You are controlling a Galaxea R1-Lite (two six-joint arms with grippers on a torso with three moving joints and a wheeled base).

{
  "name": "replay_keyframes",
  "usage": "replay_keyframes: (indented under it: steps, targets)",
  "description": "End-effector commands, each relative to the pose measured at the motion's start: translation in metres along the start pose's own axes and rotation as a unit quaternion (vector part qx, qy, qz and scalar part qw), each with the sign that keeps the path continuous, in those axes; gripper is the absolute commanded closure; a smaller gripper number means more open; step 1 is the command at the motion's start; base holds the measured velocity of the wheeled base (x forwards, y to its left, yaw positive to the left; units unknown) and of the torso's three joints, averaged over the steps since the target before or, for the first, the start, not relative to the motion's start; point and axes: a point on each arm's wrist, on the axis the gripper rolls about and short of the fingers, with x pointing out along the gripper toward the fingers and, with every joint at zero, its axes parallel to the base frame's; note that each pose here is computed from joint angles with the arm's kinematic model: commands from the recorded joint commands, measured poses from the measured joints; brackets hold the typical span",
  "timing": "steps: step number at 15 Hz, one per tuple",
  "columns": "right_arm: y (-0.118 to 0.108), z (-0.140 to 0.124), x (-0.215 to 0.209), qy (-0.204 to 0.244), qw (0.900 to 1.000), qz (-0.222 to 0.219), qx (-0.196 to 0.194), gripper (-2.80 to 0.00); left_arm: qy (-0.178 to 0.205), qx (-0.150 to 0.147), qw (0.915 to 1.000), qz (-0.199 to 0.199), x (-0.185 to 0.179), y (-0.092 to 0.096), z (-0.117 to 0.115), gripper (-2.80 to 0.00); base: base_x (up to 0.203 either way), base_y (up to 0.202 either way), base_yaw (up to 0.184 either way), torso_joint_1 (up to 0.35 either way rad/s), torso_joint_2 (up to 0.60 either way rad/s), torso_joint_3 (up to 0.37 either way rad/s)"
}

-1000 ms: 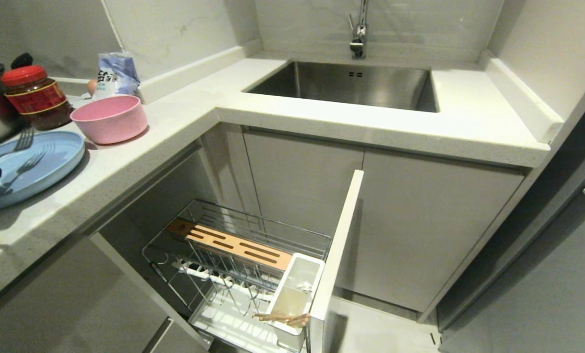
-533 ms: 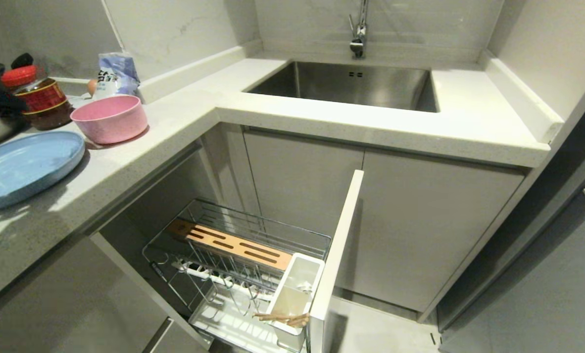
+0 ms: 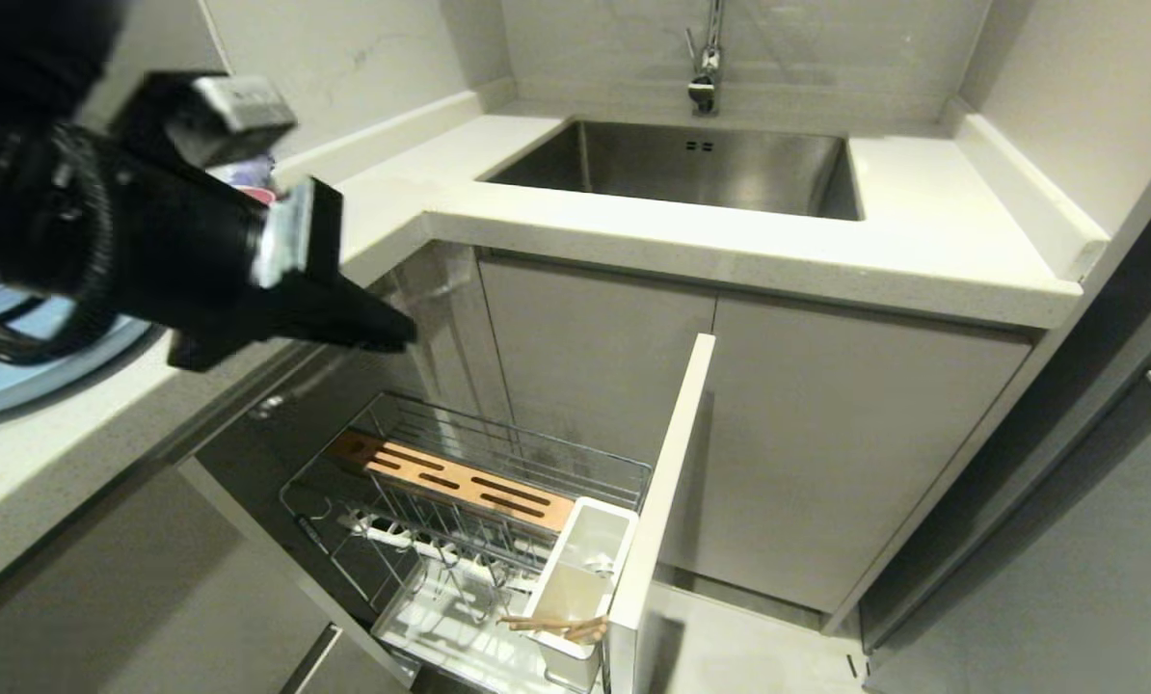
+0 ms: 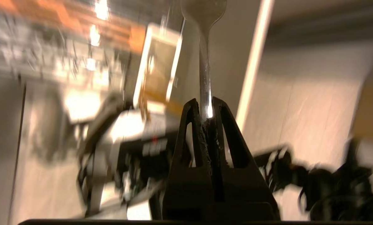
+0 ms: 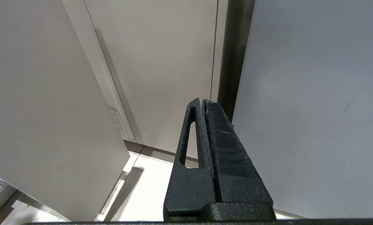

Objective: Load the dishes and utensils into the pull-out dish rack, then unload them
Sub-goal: Pick up the fork and place it in the cupboard

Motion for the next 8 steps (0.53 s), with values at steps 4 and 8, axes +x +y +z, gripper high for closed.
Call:
replay_keyframes:
  steps: [4, 8]
  targets:
    - [0.000, -0.007, 0.001, 0.012, 1.000, 0.000, 0.000, 0.00, 0.202, 0.017, 0.9746, 0.094, 0.113, -0.008, -0.019, 0.00, 0.000, 0.000, 0.000, 0.000, 0.00, 0.000]
    - [0.000, -0.007, 0.001, 0.012, 1.000, 0.000, 0.000, 0.00, 0.285, 0.068, 0.9467, 0.134, 0.161, -0.001, -0.032, 0.00, 0.000, 0.000, 0.000, 0.000, 0.00, 0.000]
